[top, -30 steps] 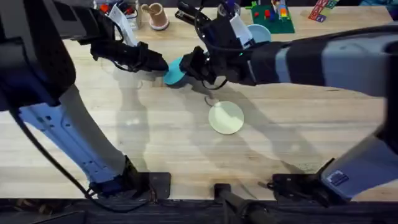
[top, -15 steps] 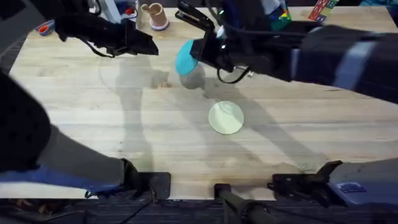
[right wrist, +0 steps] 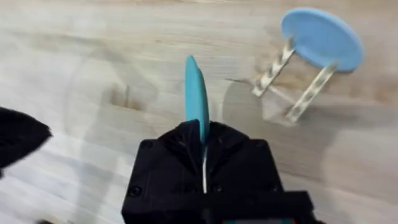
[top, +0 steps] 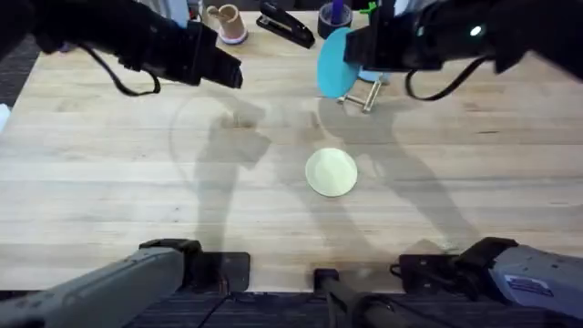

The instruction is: Pick up the plates from the table one by one and place each into a slot on the dish rack.

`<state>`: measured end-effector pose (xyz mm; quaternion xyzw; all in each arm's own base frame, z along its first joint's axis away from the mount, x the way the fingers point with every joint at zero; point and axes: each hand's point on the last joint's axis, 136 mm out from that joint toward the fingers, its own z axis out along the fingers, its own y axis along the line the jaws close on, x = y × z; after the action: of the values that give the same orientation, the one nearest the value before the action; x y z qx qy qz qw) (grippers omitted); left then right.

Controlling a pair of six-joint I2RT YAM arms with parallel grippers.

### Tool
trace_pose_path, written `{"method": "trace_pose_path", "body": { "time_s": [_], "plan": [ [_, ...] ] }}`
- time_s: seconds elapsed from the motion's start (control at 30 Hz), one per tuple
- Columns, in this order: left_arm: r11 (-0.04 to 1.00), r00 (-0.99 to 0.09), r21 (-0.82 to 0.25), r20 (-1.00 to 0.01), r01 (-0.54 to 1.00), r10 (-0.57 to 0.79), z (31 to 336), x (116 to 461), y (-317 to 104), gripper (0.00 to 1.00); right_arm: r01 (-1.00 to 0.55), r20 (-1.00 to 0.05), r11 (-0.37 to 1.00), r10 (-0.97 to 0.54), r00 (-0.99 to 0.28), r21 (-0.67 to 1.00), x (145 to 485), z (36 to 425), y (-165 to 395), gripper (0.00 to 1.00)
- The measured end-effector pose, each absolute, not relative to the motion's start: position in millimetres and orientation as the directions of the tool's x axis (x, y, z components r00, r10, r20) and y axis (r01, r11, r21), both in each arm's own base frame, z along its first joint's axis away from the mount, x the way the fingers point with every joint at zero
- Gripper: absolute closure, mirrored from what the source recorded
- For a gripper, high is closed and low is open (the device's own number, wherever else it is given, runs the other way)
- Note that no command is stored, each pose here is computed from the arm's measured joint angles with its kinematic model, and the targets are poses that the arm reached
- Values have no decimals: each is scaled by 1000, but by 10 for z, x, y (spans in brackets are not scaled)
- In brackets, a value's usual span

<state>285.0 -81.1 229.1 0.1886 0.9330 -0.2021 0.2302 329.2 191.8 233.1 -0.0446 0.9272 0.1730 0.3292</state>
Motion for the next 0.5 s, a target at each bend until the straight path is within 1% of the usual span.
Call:
{"method": "trace_pose_path", "body": {
  "time_s": [0.13,0.3,0.33,0.37,0.4,0.43,0.5],
  "plan": [
    [864,-801,-230,-533,447,273,2433,2712,-834,960,-314,-648,932,-127,-751,180,3222,2502,1865,971],
    [875,-766,-179,-581,450,275,2621,2549,-868,960,-406,-634,911,-270,-725,76,3116,2665,1738,971],
    [876,-727,-152,-632,457,270,2790,2411,-884,845,-452,-605,892,-361,-709,-2,3026,2808,1551,971],
    [878,-722,-150,-639,454,265,2815,2393,-879,676,-460,-604,888,-375,-703,-17,3023,2841,1518,971],
    [881,-720,-145,-643,451,263,2828,2383,-868,520,-467,-604,884,-388,-696,-28,3022,2872,1494,971],
    [883,-718,-141,-645,448,261,2836,2379,-860,385,-475,-605,879,-401,-688,-41,3021,2904,1470,971],
    [887,-721,-139,-644,440,257,2834,2382,-849,61,-492,-608,868,-427,-669,-69,3026,2965,1427,971]
  ]
}}
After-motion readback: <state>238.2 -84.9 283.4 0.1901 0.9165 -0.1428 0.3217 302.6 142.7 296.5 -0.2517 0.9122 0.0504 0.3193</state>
